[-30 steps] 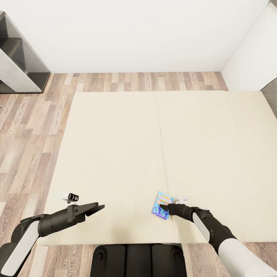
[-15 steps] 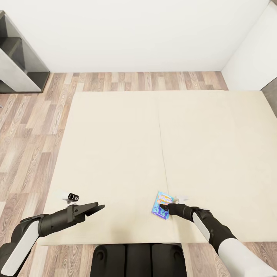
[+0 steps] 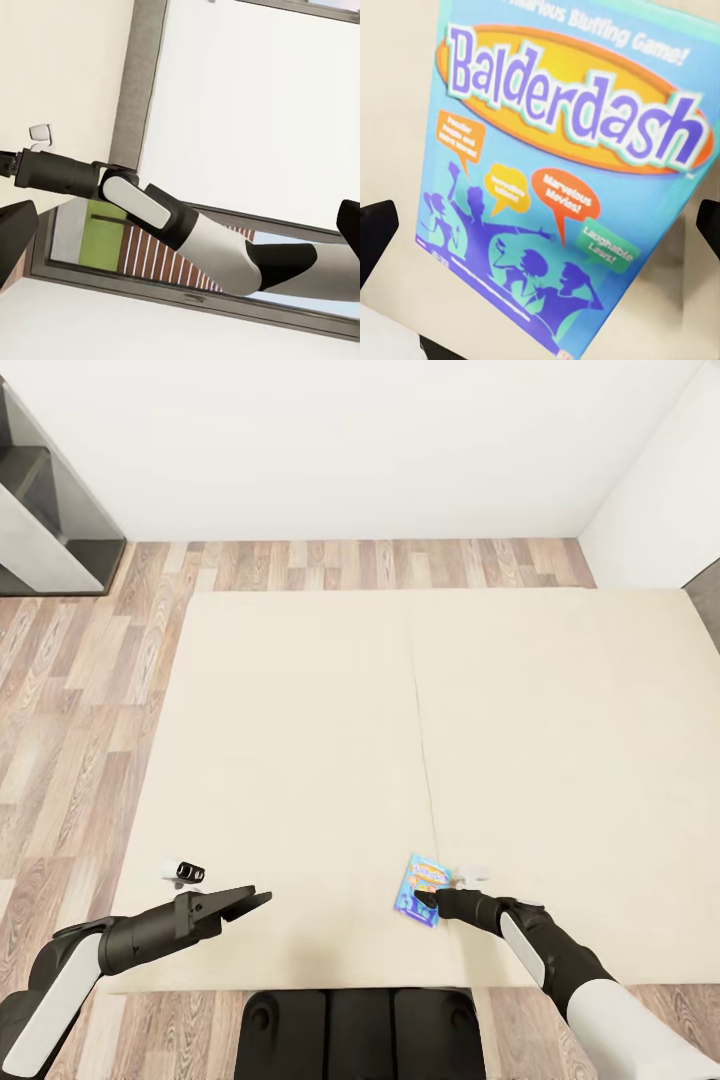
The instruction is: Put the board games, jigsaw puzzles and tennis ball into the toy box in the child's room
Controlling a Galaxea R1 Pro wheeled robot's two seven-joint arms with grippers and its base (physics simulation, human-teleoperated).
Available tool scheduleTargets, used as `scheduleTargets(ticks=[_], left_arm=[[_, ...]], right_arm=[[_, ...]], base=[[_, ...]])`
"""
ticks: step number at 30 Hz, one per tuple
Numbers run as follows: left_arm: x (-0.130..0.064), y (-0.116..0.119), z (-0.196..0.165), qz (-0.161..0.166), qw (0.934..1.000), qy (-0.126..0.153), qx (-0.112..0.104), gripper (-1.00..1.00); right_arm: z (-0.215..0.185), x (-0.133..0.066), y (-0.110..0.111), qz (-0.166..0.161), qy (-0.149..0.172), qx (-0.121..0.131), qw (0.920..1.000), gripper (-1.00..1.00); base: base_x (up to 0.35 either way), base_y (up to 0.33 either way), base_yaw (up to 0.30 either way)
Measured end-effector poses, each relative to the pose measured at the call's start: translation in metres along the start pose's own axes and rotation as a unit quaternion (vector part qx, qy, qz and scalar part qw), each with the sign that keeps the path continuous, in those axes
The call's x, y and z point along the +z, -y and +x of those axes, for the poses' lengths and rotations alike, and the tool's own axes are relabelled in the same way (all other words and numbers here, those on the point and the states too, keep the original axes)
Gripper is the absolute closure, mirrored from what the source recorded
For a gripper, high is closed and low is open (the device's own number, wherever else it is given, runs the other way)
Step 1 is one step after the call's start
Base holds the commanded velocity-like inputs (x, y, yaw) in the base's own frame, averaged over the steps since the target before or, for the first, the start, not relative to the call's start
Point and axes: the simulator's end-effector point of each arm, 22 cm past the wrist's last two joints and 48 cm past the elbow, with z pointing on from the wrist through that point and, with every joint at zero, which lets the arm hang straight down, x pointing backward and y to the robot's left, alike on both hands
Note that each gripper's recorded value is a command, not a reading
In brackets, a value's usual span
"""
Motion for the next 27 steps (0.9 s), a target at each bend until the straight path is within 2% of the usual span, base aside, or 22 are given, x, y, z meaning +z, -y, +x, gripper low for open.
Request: scheduleTargets(ticks=[27], left_arm=[[-0.0019, -0.0014, -0.0006, -0.002, 1.0000, 0.001, -0.001, -1.00]], right_arm=[[0.0013, 0.0010, 0.0000, -0.001, -0.001, 0.001, 1.0000, -1.00]], base=[[0.000, 0.000, 0.000]])
